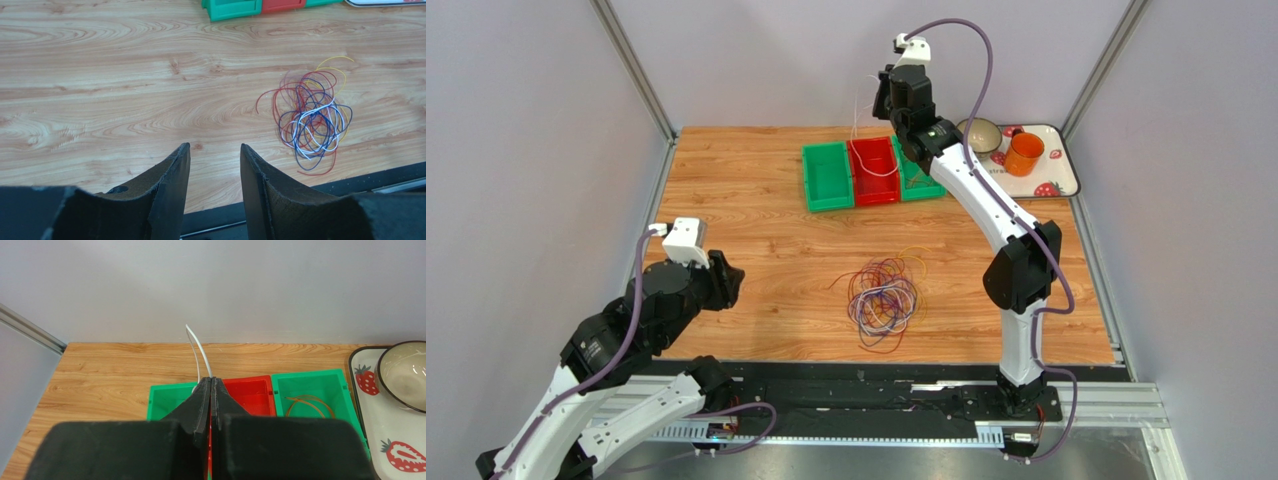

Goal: Untangle the cables
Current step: Place the cable in the bin.

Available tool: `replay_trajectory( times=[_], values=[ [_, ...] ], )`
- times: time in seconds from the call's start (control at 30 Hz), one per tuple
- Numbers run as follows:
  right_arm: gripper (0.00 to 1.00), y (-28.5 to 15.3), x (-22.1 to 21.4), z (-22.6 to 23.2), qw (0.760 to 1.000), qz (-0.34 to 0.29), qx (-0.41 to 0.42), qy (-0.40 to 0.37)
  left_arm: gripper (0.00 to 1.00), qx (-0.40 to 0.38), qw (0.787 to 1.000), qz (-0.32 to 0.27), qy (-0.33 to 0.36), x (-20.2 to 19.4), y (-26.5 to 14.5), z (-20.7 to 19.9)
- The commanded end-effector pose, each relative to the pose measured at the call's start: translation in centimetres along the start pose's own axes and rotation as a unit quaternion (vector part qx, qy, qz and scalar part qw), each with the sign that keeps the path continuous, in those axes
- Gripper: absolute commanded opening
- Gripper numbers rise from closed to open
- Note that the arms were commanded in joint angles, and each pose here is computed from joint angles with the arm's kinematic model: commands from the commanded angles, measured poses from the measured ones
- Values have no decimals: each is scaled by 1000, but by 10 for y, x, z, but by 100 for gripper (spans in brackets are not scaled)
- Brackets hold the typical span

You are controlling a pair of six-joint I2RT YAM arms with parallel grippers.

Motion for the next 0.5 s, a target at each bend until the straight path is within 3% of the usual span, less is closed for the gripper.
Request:
replay_trajectory(
  times=[0.0,0.47],
  values=[
    [0,5,23,3,999,-47,-6,27,50,-4,1000,-2,9,3,4,-3],
    [0,29,-25,-13,999,-1,-47,13,50,1,1000,2,9,3,8,-2]
  ],
)
Point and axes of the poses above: each gripper's point midway between its finger pads, its own y axis out along the fingers, its own z axis along the line the jaws close on, x = y × z, the point moved 7 cm from there along -y, back along the fingers, and after that the axes turned 1 degree about y, right-handed, at the moved point
